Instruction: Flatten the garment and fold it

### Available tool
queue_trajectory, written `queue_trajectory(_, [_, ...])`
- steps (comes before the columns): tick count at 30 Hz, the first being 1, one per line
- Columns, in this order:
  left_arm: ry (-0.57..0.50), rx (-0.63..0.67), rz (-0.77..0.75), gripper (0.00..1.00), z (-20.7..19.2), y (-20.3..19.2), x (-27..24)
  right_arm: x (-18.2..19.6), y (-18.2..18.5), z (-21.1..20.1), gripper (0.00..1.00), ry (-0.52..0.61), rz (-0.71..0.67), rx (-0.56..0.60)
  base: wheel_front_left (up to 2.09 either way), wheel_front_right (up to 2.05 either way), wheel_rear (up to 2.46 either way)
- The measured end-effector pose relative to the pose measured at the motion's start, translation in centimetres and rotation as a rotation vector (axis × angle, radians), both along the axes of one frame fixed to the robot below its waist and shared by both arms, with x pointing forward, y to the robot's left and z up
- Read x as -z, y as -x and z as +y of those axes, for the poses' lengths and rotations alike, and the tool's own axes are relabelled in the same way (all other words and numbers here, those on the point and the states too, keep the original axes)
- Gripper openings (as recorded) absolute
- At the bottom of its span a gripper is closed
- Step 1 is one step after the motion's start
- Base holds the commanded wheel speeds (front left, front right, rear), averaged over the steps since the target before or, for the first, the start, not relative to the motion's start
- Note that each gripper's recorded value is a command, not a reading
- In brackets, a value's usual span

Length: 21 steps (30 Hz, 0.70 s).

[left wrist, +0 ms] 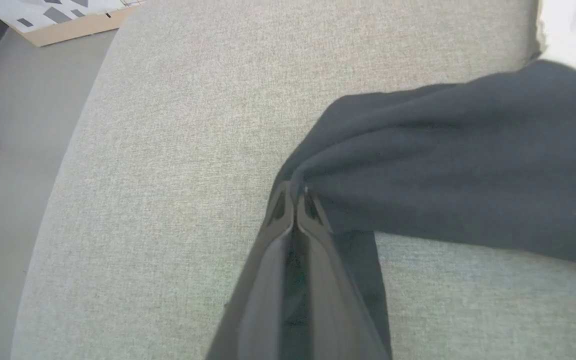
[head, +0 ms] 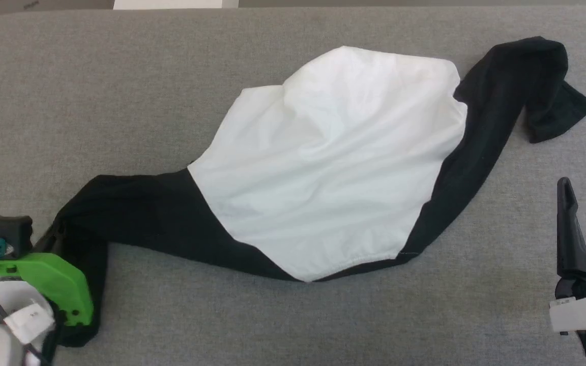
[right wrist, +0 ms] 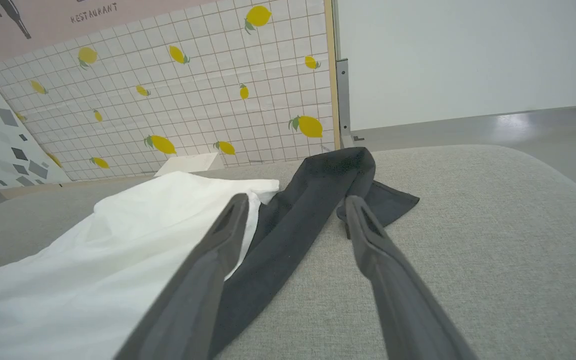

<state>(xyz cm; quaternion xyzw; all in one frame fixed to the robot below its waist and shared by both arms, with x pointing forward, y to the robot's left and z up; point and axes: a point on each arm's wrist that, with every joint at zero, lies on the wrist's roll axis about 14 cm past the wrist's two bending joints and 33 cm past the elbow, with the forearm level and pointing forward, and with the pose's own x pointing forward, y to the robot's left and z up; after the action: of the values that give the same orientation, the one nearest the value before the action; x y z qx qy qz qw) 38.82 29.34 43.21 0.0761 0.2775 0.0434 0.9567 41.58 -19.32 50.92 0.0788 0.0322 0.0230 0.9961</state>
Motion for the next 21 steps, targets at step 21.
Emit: queue_trajectory(21, [0.15,0.338,-0.263,1.0,-13.2,3.6,-4.7,-1.2,0.6,1.6,1.0,-0.029,-0.034,-0.043,0.0,0.0,0.0])
